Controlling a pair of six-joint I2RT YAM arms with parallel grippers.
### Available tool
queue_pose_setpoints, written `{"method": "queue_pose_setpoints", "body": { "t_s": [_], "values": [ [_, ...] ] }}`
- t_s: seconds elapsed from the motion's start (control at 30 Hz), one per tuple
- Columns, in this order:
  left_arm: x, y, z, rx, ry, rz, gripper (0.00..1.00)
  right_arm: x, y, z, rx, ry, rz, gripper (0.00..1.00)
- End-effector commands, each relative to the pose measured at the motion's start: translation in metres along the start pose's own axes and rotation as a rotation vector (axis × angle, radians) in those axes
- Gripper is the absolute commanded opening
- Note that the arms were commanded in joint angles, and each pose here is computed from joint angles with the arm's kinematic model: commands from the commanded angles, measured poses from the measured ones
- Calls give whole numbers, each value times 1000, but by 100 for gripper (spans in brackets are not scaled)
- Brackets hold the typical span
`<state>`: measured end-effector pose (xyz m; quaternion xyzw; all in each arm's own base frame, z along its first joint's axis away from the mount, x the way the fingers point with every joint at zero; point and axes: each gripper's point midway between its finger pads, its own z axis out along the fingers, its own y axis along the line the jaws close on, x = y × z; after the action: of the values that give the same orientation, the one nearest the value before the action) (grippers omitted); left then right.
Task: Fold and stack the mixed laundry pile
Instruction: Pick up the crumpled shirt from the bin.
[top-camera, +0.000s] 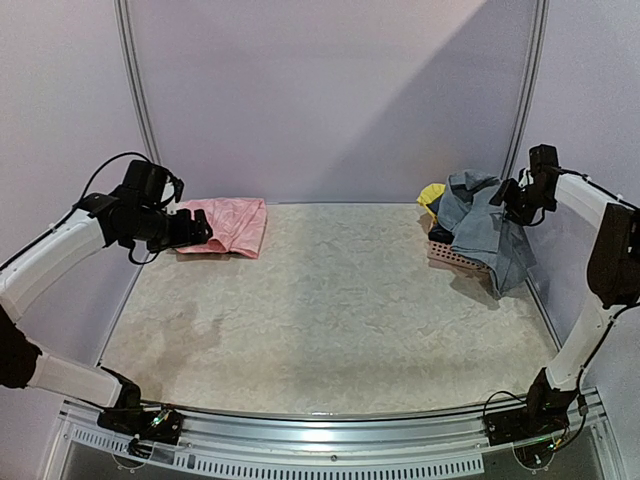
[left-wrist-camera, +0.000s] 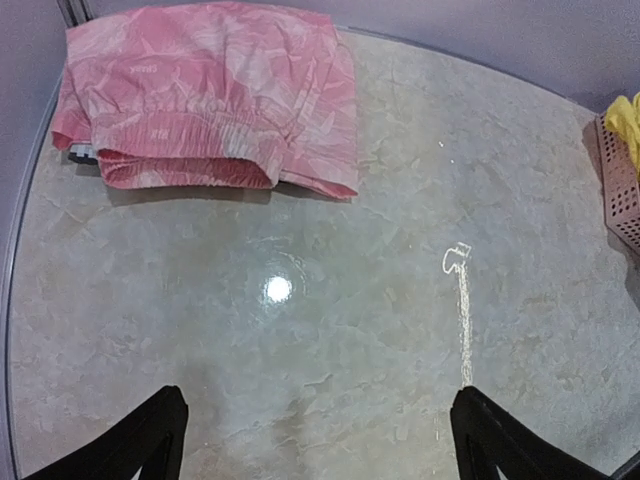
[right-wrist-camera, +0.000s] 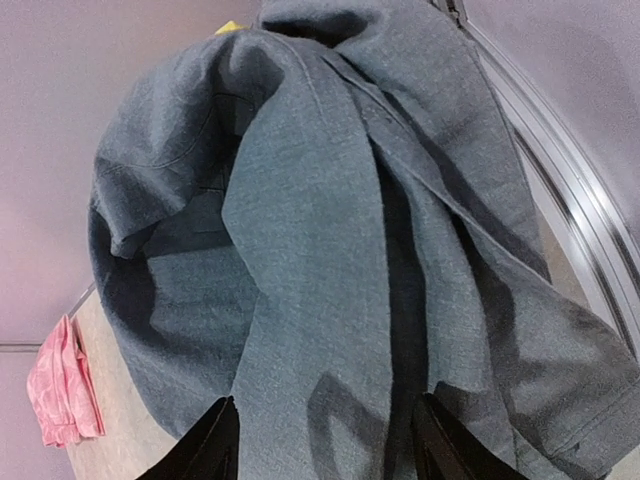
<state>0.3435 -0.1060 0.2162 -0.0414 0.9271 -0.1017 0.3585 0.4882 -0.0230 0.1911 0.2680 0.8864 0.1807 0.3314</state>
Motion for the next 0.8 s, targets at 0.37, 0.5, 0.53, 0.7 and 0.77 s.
{"method": "queue_pose_setpoints", "body": {
  "t_s": [0.37, 0.5, 0.53, 0.7, 0.77],
  "values": [
    [-12, -66, 25, 93, 29, 100, 89, -5, 27, 11, -150, 73, -9, 0],
    [-11, -93, 29, 173, 41, 151, 88, -8, 47, -4, -225, 90, -37, 0],
    [-11, -101, 30, 192, 47, 166, 88, -8, 53, -12, -244, 89, -51, 0],
    [-8, -147, 39, 310, 52, 222, 88, 10, 89, -55, -307, 104, -180, 0],
    [-6, -173, 40, 373, 44, 254, 87, 22, 105, -77, -332, 105, -250, 0]
  ]
}}
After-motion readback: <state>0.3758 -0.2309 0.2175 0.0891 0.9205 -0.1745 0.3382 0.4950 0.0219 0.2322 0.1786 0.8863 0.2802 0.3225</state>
